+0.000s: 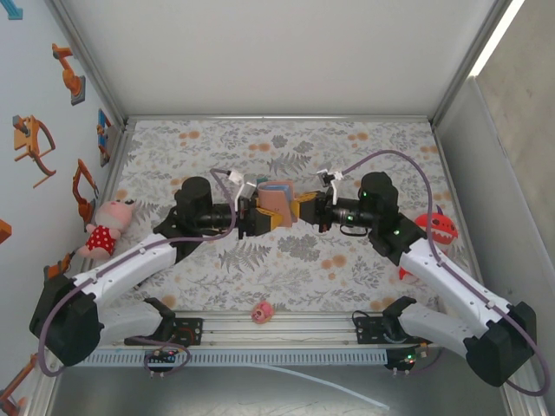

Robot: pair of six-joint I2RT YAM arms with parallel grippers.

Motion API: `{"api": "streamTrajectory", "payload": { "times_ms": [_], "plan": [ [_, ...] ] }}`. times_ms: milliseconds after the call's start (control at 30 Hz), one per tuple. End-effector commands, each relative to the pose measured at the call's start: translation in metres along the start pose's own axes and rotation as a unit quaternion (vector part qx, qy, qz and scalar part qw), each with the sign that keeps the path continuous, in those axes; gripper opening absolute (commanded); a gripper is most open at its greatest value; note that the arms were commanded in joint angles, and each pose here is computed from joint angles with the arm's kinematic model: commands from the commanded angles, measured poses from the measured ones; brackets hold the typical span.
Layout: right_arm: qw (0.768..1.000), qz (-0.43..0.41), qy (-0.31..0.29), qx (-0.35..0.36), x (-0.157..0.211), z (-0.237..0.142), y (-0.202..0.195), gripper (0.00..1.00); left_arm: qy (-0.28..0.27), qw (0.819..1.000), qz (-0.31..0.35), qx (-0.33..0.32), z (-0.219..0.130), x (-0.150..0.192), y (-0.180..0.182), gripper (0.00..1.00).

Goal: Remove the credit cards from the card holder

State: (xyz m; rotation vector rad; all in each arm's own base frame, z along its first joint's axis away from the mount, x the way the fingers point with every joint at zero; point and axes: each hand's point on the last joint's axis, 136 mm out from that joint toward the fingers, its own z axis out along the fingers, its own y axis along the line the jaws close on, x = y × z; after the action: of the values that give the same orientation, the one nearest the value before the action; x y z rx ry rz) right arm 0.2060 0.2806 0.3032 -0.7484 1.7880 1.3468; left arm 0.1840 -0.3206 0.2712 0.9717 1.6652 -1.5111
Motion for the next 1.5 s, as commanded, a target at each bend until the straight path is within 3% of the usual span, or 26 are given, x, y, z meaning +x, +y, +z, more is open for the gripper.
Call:
{"api": "streamTrajectory", "payload": {
  "times_ms": [0, 233, 533, 933, 1367, 1467],
  "plan": [
    [1.0, -0.008, -0.008, 0.024, -0.004, -0.006, 0.001, 0.0, -0.017, 1.0, 0.008, -0.001, 0.004, -0.019, -0.001, 0.48],
    [0.996, 0.009, -0.012, 0.092, -0.009, -0.01, -0.021, 0.0, -0.021, 1.0, -0.018, -0.006, 0.013, -0.02, 0.013, 0.78],
    [0.989, 0.017, -0.03, 0.145, -0.017, -0.017, -0.034, 0.0, -0.028, 0.997, -0.056, -0.039, 0.023, -0.023, 0.037, 1.0],
    [0.979, 0.018, -0.037, 0.2, -0.023, -0.029, -0.045, 0.0, -0.037, 0.992, -0.082, -0.086, 0.027, -0.024, 0.061, 1.0],
    [0.962, 0.033, -0.014, 0.273, -0.019, -0.036, -0.067, 0.0, 0.001, 0.992, -0.063, -0.109, 0.045, -0.013, 0.066, 1.0],
    [0.96, 0.036, -0.012, 0.278, -0.019, -0.036, -0.069, 0.0, 0.004, 0.99, -0.067, -0.122, 0.046, -0.009, 0.071, 0.94]
  ]
}}
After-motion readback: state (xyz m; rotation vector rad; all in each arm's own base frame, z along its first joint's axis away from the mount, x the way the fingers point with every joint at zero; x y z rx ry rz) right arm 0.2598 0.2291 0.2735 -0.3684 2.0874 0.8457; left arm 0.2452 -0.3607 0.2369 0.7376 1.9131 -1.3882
